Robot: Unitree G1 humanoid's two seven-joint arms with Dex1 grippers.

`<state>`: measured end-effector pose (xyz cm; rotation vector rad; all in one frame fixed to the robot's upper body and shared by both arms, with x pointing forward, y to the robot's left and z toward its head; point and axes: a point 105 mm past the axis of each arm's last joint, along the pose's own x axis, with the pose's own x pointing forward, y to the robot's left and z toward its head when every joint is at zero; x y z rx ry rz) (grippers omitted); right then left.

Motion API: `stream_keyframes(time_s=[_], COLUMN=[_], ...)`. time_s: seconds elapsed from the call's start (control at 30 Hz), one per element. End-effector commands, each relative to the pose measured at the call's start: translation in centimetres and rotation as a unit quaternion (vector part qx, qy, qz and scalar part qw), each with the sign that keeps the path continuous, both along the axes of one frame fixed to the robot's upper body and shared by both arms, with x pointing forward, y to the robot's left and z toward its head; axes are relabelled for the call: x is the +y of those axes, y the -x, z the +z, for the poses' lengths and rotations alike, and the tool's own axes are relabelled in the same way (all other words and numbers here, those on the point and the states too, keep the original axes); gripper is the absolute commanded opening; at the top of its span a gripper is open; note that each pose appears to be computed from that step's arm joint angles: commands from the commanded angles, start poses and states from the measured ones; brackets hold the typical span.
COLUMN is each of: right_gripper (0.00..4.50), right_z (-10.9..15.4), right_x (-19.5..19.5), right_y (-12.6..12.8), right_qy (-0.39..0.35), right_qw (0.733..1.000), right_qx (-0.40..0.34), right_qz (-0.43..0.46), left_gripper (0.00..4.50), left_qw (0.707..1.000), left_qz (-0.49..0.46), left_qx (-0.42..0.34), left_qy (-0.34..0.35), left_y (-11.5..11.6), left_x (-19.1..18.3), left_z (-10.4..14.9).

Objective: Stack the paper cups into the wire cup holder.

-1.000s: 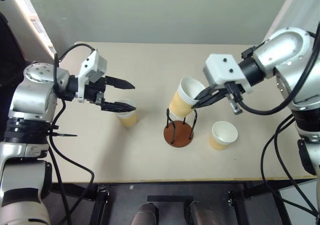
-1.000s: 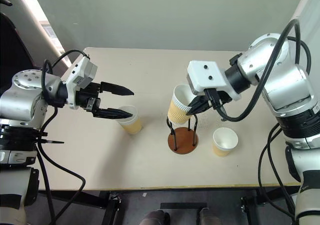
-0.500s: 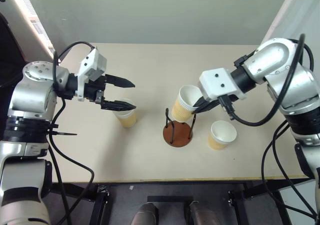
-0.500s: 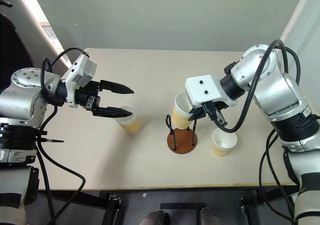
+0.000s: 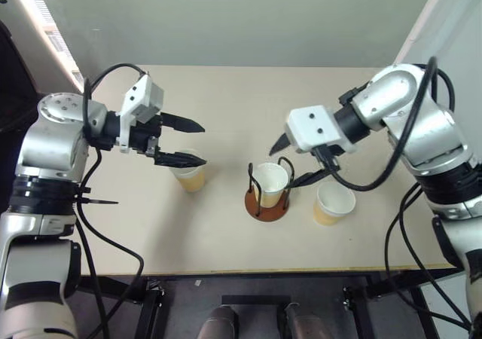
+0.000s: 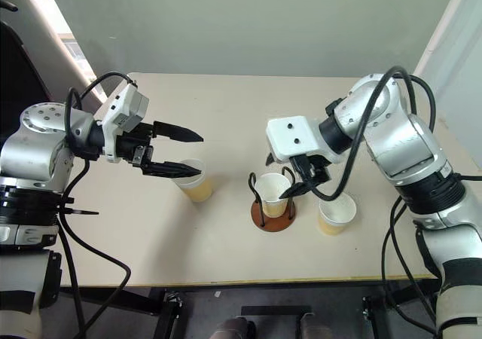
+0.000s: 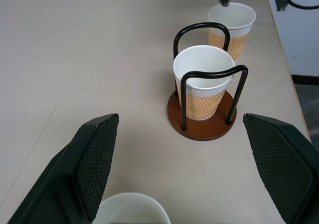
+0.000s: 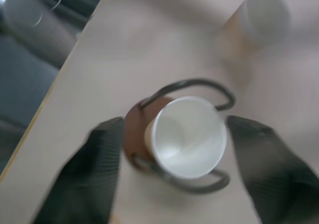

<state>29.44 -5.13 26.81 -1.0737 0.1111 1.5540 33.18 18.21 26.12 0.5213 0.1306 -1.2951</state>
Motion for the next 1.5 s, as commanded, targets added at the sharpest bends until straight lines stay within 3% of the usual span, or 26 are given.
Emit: stream_keyframes(time_s=[0.03, 0.33, 0.43, 0.6, 0.8, 1.03, 1.5], right_gripper=[3.9, 3.9, 3.9, 3.9, 3.9, 3.9, 3.9], right_z=[3.2, 4.4, 4.5, 4.2, 3.9, 3.7, 3.7], right_x=[-1.0, -4.5, -5.3, -6.2, -6.2, -6.1, -6.0], right_y=[0.9, 2.9, 3.2, 3.4, 3.4, 3.3, 3.1], right_qy=[-0.085, -0.152, -0.159, -0.164, -0.165, -0.164, -0.17], right_qw=[0.995, 0.971, 0.969, 0.965, 0.964, 0.964, 0.969], right_qx=[0.035, 0.156, 0.159, 0.172, 0.176, 0.179, 0.153], right_qz=[-0.028, -0.098, -0.102, -0.109, -0.111, -0.112, -0.095], left_gripper=[4.32, 4.32, 4.32, 4.32, 4.32, 4.32, 4.32], left_qw=[0.999, 0.991, 0.988, 0.958, 0.935, 0.926, 0.931], left_qz=[-0.001, 0.006, 0.006, 0.083, 0.1, 0.117, 0.077], left_qx=[-0.036, -0.097, -0.107, -0.107, -0.124, -0.139, -0.122], left_qy=[-0.003, -0.095, -0.112, -0.253, -0.316, -0.332, -0.334], left_y=[0.7, 2.5, 3.0, 1.8, 1.2, 0.3, -1.4], left_x=[0.0, -1.0, -1.3, 2.0, 3.1, 3.6, 2.5], left_z=[1.7, 1.0, 0.8, -2.8, -4.2, -4.1, -6.2])
